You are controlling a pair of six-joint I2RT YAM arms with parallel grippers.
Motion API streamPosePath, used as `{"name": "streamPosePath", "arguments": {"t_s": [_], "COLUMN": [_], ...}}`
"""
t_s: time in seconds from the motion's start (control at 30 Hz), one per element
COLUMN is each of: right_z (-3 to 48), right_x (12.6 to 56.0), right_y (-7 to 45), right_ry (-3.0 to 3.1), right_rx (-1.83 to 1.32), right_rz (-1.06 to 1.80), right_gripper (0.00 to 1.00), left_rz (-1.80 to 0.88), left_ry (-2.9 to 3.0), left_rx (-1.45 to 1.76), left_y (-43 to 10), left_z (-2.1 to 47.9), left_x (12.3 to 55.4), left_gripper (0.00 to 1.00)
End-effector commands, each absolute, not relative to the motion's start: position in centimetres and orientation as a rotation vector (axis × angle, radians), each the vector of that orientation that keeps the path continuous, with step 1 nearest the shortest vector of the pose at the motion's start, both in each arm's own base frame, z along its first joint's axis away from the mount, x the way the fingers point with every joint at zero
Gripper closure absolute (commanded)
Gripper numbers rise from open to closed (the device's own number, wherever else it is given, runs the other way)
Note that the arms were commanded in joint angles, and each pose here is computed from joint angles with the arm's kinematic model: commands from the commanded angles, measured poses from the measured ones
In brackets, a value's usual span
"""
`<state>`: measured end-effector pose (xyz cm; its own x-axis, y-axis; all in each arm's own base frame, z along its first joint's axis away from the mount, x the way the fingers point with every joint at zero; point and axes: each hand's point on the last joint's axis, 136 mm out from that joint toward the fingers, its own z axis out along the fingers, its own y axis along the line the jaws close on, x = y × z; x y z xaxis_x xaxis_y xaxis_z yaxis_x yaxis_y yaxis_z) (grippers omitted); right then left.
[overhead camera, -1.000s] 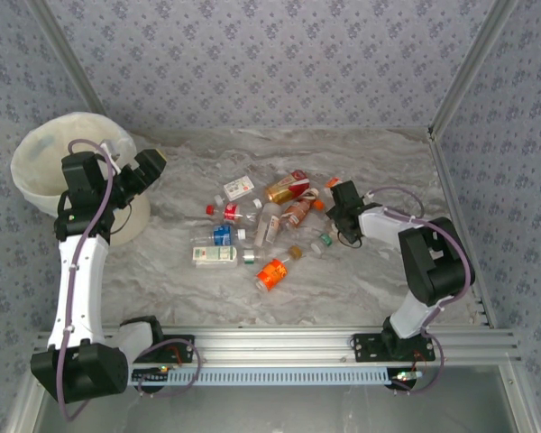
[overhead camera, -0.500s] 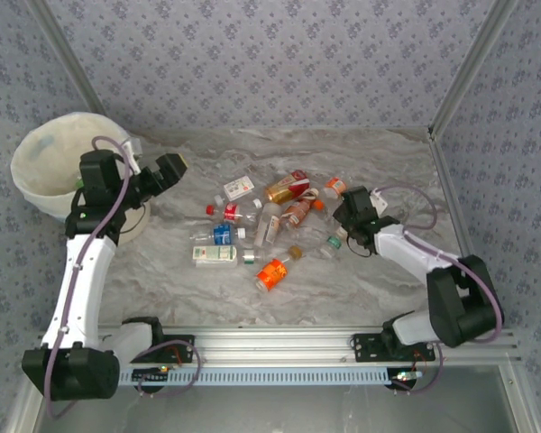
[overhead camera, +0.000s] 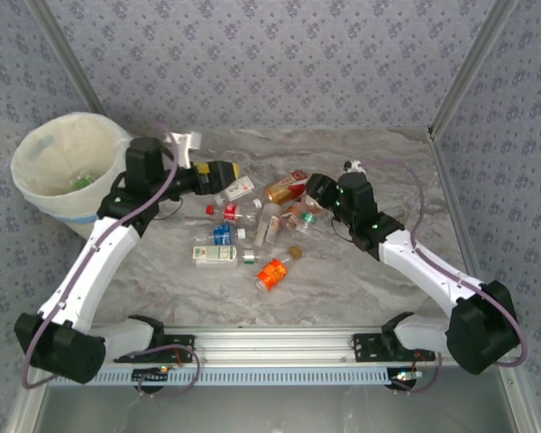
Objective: Put the plastic bottles in the bin
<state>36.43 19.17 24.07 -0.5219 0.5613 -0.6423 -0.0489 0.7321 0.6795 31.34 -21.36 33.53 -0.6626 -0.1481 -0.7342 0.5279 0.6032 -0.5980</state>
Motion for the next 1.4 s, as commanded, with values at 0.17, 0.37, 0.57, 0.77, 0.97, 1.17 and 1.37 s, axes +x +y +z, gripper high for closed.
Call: {"name": "streamPosePath", "arguments": {"t_s": [0.17,0.37,0.57,0.77,0.97,1.17,1.37], "right_z": [32.9,35.2,36.8,36.9,37.3,36.8,36.3], "right_x": [37.4,37.4,37.2,37.1,37.0,36.9,36.3], "right_y": [25.6,27.9,28.8,29.8,30.1,30.0,29.7], "right_ry": [1.794,1.744,1.719,1.716,1.709,1.731,1.797], "right_rx": [0.162,0.148,0.157,0.144,0.135,0.127,0.077], "right_rz": [1.088,1.216,1.290,1.316,1.317,1.300,1.238], "right_gripper": [0.60,0.60,0.60,0.60,0.59,0.54,0.25], "left_rz": [-1.341,-1.417,-1.260,-1.183,-1.143,-1.174,-1.149], "left_ry": [1.886,1.815,1.916,1.922,1.950,1.936,1.938], "left_rx": [0.711,0.847,0.749,0.712,0.688,0.711,0.705], "left_y": [-29.2,-32.0,-31.9,-32.2,-32.0,-32.2,-31.8], "left_z": [34.2,33.9,31.1,30.6,29.5,29.7,30.1], "left_x": [28.6,26.8,28.9,29.8,30.4,29.9,29.9], "left_gripper": [0.02,0.07,0.13,0.16,0.37,0.67,0.92]}}
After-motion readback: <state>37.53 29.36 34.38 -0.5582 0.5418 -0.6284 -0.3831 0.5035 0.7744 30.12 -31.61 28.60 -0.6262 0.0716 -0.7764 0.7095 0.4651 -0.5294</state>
